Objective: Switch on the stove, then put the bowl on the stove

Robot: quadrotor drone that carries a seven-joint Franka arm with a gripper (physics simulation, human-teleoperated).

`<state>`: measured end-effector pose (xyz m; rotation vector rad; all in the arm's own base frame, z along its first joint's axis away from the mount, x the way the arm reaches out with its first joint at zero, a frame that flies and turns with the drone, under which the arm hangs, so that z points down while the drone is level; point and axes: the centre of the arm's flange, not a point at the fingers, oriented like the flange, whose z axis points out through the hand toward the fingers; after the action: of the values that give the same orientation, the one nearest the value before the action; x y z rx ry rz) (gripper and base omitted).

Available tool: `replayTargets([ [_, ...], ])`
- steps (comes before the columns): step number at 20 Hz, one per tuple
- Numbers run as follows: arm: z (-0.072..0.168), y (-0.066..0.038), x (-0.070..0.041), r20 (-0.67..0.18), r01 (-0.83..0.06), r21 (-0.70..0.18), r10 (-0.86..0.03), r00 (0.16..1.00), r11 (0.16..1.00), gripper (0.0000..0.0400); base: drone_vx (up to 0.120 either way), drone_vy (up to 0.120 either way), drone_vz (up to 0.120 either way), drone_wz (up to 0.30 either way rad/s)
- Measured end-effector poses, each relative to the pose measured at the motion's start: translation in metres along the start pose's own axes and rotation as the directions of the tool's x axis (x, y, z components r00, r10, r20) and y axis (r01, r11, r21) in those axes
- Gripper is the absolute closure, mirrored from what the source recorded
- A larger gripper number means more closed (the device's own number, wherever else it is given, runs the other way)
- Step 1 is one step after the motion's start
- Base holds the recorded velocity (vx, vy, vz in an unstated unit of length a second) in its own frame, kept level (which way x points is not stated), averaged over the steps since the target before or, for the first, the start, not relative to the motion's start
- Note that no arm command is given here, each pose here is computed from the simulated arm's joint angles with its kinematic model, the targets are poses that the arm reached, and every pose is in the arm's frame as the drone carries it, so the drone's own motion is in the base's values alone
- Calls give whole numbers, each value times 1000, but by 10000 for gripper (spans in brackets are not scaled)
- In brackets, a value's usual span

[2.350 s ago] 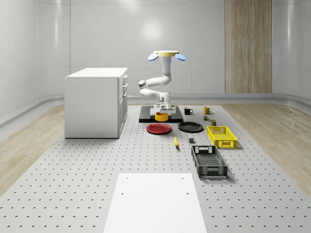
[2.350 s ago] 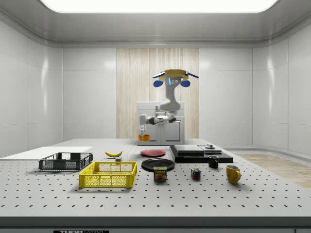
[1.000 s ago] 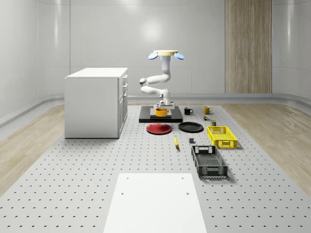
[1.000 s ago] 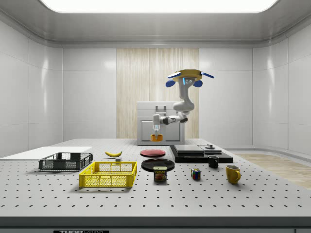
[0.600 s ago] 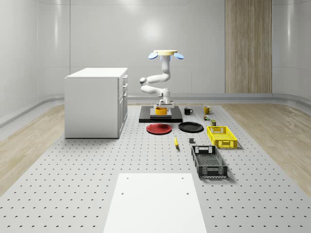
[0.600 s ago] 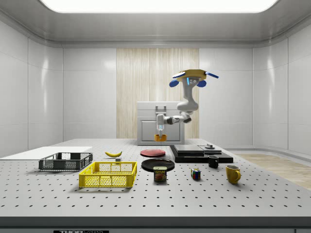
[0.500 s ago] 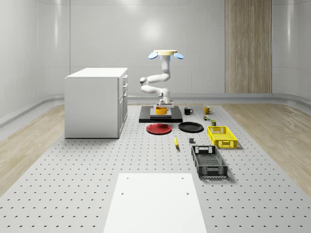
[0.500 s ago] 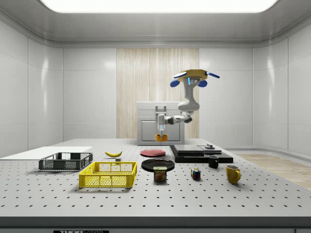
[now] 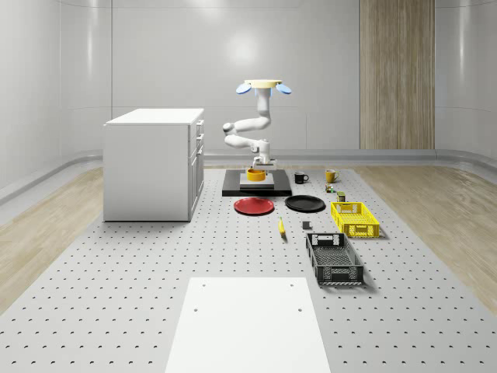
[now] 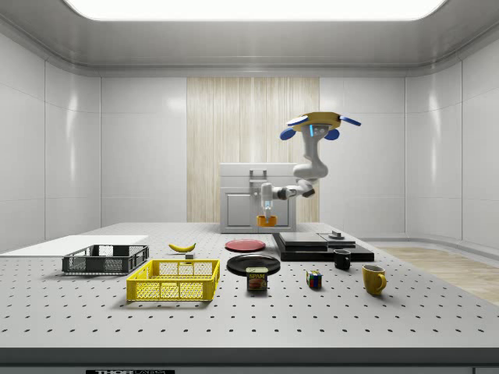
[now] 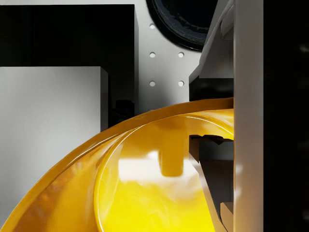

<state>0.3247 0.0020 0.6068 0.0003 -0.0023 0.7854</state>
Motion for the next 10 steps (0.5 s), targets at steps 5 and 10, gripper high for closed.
replayTargets([
  [5, 0, 0, 0, 0, 0, 0, 0, 1000, 1000, 300, -120, 0, -40, 0],
  [10, 0, 0, 0, 0, 0, 0, 0, 1000, 1000, 300, -120, 0, -72, 0],
])
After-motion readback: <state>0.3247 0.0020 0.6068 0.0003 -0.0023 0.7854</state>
